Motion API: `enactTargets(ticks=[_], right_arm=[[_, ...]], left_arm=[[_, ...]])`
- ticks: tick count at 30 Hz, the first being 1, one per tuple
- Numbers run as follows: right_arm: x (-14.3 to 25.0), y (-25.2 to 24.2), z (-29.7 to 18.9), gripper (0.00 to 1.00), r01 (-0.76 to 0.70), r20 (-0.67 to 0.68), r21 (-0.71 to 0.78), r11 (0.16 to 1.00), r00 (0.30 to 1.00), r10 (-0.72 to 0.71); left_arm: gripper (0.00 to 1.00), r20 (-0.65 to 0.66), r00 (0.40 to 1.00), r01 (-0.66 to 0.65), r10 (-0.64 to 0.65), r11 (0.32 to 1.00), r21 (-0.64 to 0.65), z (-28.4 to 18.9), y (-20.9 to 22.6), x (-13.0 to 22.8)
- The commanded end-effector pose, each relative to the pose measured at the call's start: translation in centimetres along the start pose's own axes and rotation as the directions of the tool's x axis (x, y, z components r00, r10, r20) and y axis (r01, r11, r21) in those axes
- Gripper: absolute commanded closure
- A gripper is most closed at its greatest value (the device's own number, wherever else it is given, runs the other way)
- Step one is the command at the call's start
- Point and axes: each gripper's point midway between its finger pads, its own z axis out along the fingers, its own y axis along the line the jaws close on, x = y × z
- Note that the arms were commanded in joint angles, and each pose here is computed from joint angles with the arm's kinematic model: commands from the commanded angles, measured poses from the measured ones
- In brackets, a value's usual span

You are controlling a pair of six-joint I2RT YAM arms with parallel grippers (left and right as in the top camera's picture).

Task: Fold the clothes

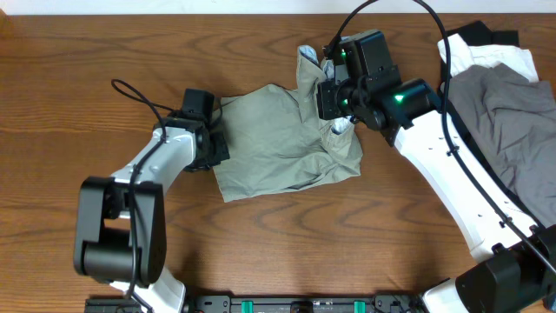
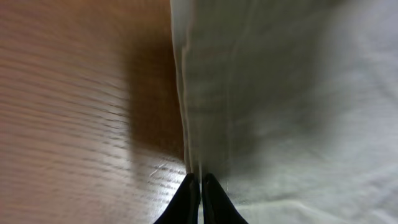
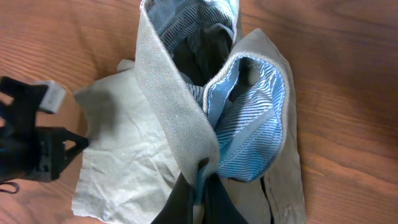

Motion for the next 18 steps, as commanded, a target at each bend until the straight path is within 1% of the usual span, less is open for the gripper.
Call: enactTargets(ticks=[1, 3, 6, 8, 10, 14, 18], right_arm=[[-0.7, 0.3, -0.3, 0.99, 0.027, 0.02, 0.001, 1.0, 0.999, -0.027], [-0.9, 0.7, -0.3, 0.99, 0.03, 0.029, -0.019, 0.999, 0.999, -0.029], [-1.3, 3.4, -0.4, 0.99, 0.058, 0.047, -0.141, 0.988, 0.998, -0.052], [-1.4, 4.7, -0.4, 0.99, 0.065, 0.054, -0.185, 0.981, 0.997, -0.056], [-1.3, 6.0, -0.2, 0.99, 0.064, 0.058, -0.205, 0.977, 0.997, -0.053], [-0.7, 8.8, 1.1, 0.99, 0.107, 0.063, -0.246, 0.963, 0.994, -0.094], [0.4, 10.0, 2.8, 0.99, 0.109, 0.036, -0.248, 0.963, 0.994, -0.103]], left_arm=[[0.94, -0.061, 0.998, 0.002, 0.0, 1.0, 0.026, 1.5, -0.5, 1.4], [0.94, -0.078, 0.997, 0.001, 0.002, 0.999, 0.046, 1.9, -1.0, 1.7], [0.94, -0.087, 0.996, -0.012, 0.016, 0.999, 0.051, 2.3, -1.4, 2.0], [0.94, -0.085, 0.996, -0.024, 0.029, 0.998, 0.054, 2.3, -1.8, 2.1], [0.94, -0.087, 0.995, -0.039, 0.044, 0.998, 0.057, 2.3, -2.3, 2.4], [0.94, -0.091, 0.993, -0.076, 0.081, 0.995, 0.063, 2.2, -3.4, 3.0], [0.94, -0.091, 0.991, -0.098, 0.103, 0.994, 0.057, 2.3, -3.9, 3.4]])
